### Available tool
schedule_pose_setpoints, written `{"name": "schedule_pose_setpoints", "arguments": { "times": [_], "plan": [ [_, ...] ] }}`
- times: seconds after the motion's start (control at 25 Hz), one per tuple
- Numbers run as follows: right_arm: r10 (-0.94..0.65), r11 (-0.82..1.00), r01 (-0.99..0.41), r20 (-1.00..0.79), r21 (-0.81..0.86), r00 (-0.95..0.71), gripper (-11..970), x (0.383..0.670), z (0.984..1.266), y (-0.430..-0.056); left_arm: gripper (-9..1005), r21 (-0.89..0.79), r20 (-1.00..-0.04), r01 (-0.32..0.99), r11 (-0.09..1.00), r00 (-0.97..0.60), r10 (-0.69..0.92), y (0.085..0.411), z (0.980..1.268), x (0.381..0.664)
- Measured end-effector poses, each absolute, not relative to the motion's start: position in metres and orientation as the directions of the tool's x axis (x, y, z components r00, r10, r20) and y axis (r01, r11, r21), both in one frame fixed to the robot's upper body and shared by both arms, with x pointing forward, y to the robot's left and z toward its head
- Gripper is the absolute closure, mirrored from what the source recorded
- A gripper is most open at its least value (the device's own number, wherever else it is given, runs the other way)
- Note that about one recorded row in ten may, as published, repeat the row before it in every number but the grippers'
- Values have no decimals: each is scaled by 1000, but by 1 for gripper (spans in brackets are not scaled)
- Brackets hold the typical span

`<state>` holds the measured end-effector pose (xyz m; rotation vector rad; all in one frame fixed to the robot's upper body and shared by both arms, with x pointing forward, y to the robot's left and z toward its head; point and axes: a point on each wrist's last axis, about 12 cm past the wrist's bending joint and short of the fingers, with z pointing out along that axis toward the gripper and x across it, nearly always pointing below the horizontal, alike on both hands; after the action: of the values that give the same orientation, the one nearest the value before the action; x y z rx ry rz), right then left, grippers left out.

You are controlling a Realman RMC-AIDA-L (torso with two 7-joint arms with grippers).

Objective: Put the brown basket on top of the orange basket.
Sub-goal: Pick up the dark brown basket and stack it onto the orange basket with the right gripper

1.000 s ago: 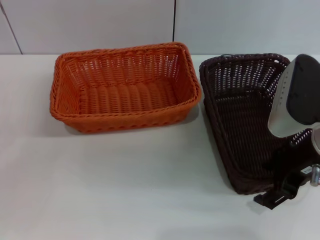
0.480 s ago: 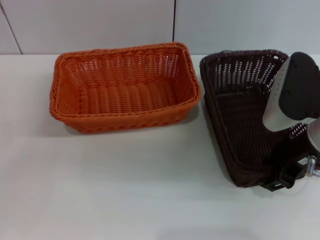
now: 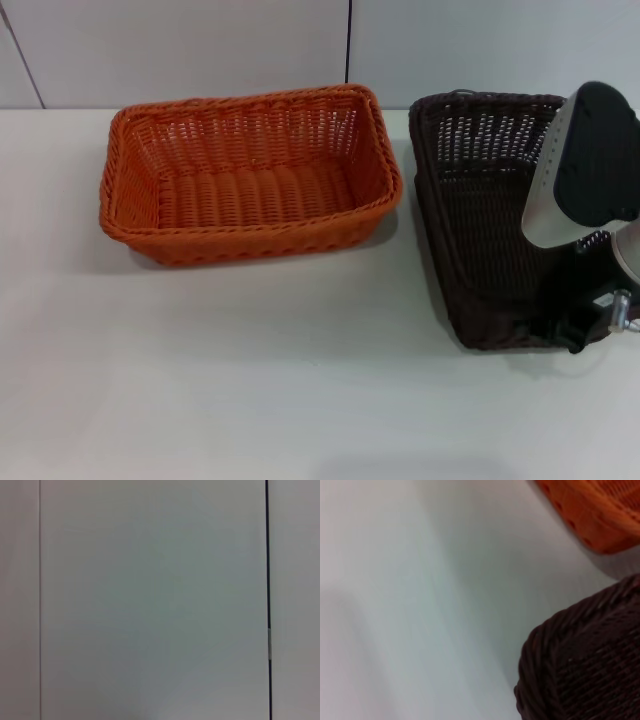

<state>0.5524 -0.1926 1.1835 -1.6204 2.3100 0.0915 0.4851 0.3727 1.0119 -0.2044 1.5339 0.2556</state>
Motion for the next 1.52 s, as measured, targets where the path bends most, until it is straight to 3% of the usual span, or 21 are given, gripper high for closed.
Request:
{"name": "schedule_pose_setpoints", "arguments": {
  "times": [0.28,0.36,0.64,1.2,1.52],
  "plan": [
    [-920,312,-932,-304,-185,-247,792,547,1205,-186,214,27,-999,-289,957,19,34,372,1012,486],
    [-925,285,-923,-327,-258,-194,810,541,1226,-181,215,26,-999,-289,957,21,33,372,1012,486],
    [-925,223,-890,-374,-397,-65,809,522,1266,-160,214,24,-999,-288,957,23,32,371,1013,487],
    [-922,-57,-835,-293,-547,254,810,507,1294,-102,215,22,-999,-302,953,25,31,374,1014,488],
    [-854,-301,-652,-109,-696,509,809,511,1307,-85,215,15,-1000,-311,950,10,19,375,1010,483]
  ]
}}
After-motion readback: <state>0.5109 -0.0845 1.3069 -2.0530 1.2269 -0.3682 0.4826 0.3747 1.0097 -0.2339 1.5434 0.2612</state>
